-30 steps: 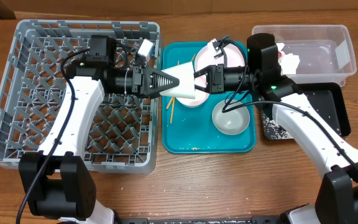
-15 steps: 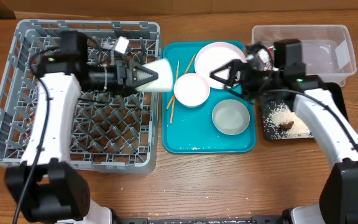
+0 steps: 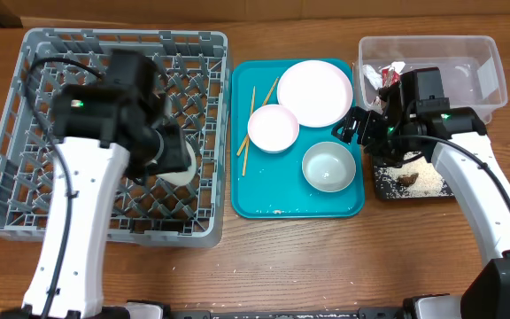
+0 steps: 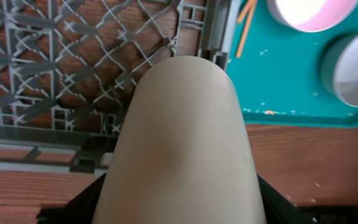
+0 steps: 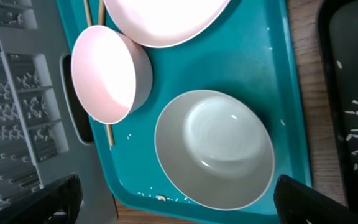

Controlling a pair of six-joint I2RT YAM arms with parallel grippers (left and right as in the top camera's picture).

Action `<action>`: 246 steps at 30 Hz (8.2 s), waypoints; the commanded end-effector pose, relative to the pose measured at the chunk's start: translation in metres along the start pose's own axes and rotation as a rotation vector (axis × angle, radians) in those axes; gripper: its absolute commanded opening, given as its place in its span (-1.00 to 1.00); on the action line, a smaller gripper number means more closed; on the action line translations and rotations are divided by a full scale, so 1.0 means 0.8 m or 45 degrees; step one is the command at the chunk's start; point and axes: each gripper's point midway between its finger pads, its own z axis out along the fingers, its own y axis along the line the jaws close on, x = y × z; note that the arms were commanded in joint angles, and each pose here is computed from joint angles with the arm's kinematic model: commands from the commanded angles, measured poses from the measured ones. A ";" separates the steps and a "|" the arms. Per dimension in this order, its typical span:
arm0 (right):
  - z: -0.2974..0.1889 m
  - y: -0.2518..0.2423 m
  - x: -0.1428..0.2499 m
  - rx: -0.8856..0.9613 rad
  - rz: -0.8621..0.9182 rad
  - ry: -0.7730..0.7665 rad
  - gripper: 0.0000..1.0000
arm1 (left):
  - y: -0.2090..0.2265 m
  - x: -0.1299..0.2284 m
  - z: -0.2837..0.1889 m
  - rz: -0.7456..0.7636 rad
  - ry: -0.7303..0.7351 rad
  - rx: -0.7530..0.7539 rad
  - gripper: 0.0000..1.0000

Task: Sort waste into correct bins and load items into the dishwasher
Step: 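Place the paper cup upside down in the dish rack with left gripper, then grasp the pink bowl on the teal tray with left gripper, then carry the pink bowl to the back of the rack and set it upright, then grasp the pale green bowl with left gripper and place it in rack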

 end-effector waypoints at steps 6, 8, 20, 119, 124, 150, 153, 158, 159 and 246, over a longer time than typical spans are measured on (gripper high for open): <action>-0.016 0.007 -0.013 0.010 -0.037 -0.067 1.00 | 0.012 0.036 0.102 -0.053 0.171 -0.125 -0.65; -0.016 0.007 -0.013 0.010 -0.038 -0.068 1.00 | 0.015 0.047 0.111 -0.056 0.216 -0.132 -0.66; -0.016 0.007 -0.013 0.010 -0.037 -0.067 1.00 | 0.020 0.053 0.161 -0.056 0.206 -0.123 0.82; -0.150 0.013 0.000 0.157 -0.136 -0.384 1.00 | 0.044 -0.347 0.020 -0.220 -0.938 -1.205 -0.92; -0.150 0.013 -0.001 0.157 -0.136 -0.384 1.00 | 0.037 -0.346 0.058 -0.160 -0.908 -1.215 -0.92; -0.150 0.013 0.000 0.157 -0.136 -0.384 1.00 | -0.018 -0.314 0.107 0.091 -0.834 -1.299 -0.92; -0.150 0.013 -0.001 0.157 -0.136 -0.384 1.00 | -0.007 -0.314 0.079 0.068 -0.889 -1.467 -0.92; -0.150 0.013 0.000 0.157 -0.136 -0.384 1.00 | -0.002 -0.313 0.032 -0.049 -1.047 -1.685 -0.92; -0.150 0.013 0.000 0.157 -0.136 -0.384 1.00 | -0.002 -0.314 0.038 -0.034 -1.030 -1.657 -0.92; -0.150 0.013 0.000 0.157 -0.136 -0.384 1.00 | -0.074 -0.160 -0.011 0.039 -0.531 -0.661 -0.92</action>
